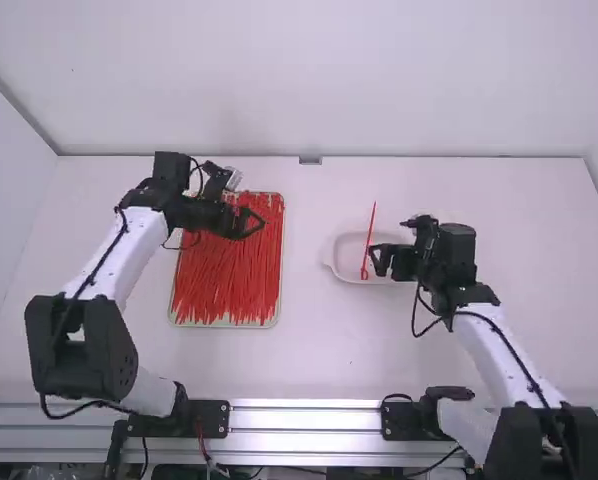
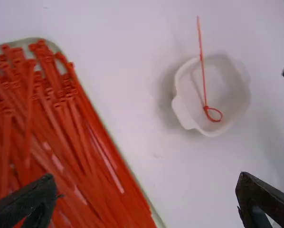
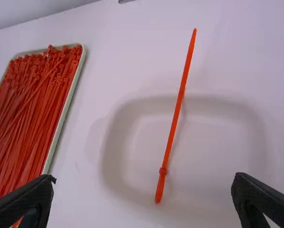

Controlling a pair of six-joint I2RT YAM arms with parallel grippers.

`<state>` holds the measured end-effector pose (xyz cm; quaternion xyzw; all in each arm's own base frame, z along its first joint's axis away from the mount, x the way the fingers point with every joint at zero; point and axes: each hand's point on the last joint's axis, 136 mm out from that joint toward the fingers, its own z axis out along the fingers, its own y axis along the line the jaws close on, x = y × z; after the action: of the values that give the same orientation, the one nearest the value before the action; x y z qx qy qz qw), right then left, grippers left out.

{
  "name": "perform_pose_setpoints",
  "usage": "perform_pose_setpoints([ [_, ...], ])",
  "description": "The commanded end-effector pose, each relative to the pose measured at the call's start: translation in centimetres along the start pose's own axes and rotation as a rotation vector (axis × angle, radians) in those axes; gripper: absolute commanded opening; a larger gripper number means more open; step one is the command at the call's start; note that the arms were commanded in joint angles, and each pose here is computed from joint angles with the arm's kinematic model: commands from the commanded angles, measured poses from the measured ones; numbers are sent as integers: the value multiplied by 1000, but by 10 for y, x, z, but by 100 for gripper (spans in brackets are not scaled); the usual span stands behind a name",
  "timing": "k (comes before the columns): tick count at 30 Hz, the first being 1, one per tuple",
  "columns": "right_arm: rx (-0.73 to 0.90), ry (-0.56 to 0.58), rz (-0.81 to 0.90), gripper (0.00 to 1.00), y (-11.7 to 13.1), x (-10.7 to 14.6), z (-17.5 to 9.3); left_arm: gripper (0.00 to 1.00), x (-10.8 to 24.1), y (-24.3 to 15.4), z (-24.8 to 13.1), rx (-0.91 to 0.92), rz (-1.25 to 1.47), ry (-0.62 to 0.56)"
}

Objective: Fasten the cable tie

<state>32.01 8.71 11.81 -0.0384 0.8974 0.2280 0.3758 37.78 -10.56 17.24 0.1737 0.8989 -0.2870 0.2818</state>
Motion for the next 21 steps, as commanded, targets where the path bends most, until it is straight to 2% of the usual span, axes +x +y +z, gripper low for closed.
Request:
perform_pose_setpoints([
  [1,42,-30,-21,100,1,-5,-8,99,2,8,-16,-117,-53,-12],
  [8,74,-64,-93,100,18,-8,-16,99,8,14,-37,-242,-142,-46],
  [12,114,-79,-121,99,17,-10,-16,99,11,12,-39,-244,-128,-38],
  [18,217,-165,-158,93,-11,-17,-30,93,13,18,-47,-308,-124,-89],
  [21,307,-200,-179,88,-34,-15,-41,88,15,22,-53,-357,-104,-126],
])
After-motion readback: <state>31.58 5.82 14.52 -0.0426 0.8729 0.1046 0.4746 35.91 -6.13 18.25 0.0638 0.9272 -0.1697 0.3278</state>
